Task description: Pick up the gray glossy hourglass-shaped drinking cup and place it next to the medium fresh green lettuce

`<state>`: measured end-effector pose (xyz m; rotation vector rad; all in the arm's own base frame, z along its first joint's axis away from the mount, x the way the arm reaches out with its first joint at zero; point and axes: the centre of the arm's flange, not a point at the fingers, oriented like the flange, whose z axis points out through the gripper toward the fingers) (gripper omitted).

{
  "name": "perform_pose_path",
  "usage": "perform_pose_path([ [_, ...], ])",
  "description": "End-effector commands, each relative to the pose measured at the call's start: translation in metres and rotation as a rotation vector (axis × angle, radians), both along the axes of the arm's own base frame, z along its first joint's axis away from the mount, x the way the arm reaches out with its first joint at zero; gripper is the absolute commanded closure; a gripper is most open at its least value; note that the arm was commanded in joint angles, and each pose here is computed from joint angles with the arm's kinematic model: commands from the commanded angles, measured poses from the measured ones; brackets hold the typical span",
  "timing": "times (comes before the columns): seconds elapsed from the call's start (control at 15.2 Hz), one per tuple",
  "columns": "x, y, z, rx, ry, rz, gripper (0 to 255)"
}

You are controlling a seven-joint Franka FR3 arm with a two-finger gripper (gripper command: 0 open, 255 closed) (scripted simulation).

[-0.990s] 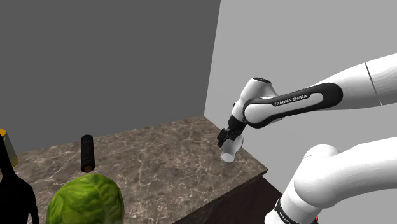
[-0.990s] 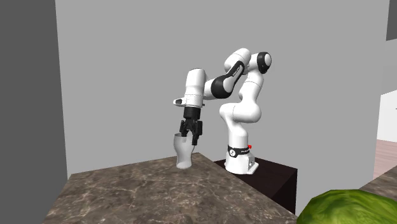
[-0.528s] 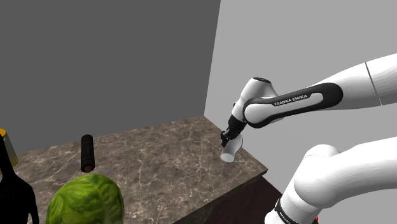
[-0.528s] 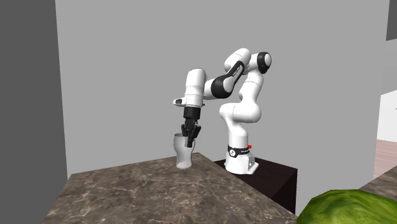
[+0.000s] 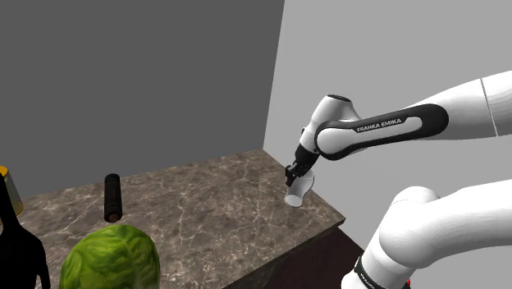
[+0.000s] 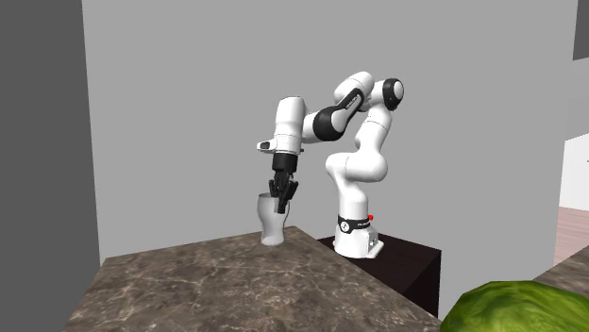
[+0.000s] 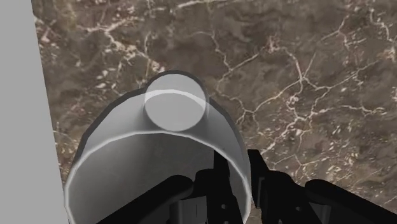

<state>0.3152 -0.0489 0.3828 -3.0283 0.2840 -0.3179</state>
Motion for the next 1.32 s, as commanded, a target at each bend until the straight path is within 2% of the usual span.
perform_pose_path([
  [0.0,-0.001,0.000,0.011,0.000,0.000,0.000,255],
  [1.25,-0.001,0.000,0.111,0.000,0.000,0.000,255],
])
